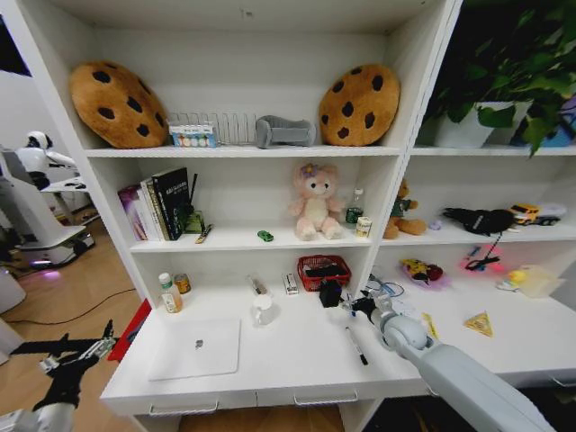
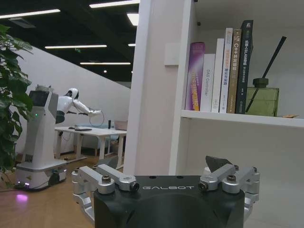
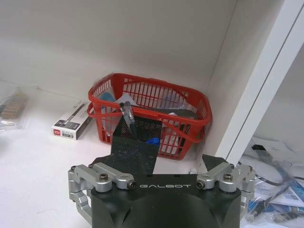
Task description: Organize the objects on the table.
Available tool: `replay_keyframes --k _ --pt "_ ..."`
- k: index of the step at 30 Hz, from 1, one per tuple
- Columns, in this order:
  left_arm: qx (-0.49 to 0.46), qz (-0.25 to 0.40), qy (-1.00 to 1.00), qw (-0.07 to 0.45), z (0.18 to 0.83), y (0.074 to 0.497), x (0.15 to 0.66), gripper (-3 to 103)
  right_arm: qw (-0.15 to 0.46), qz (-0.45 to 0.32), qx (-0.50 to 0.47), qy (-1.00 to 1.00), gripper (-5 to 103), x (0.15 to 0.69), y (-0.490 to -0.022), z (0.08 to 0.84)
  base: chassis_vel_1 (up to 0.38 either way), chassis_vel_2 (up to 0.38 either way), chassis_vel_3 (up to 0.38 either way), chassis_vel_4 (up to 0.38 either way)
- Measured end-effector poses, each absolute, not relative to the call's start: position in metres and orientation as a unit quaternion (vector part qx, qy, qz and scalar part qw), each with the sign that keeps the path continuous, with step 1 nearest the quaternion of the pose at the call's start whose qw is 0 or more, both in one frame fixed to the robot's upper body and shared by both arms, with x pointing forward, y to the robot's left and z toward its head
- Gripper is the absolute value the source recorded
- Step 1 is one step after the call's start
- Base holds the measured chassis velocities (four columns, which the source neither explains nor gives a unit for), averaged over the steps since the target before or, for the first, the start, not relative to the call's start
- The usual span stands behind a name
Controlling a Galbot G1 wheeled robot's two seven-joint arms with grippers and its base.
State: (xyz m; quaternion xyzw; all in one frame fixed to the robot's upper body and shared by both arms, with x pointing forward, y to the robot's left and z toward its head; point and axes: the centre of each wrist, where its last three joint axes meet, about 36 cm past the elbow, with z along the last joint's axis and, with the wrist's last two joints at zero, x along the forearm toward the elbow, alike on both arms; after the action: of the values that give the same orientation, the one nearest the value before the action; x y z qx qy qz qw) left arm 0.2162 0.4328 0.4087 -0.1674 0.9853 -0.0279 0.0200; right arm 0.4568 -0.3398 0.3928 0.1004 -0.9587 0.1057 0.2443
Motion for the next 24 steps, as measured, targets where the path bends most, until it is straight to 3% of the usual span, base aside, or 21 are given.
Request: replay_keyframes --k 9,24 --pt "-0.169 -0.03 0.985 0.021 0.408 0.432 0.216 100 0.23 0.111 0.12 -0.959 100 0.434 -0.328 0.402 0.0 0.0 0.0 0.0" --pt "-0.167 -0.03 0.985 0.02 0.405 0.43 0.214 100 0.269 0.111 0.122 -0.949 100 0.363 -0.32 0.353 0.0 0.0 0.0 0.0"
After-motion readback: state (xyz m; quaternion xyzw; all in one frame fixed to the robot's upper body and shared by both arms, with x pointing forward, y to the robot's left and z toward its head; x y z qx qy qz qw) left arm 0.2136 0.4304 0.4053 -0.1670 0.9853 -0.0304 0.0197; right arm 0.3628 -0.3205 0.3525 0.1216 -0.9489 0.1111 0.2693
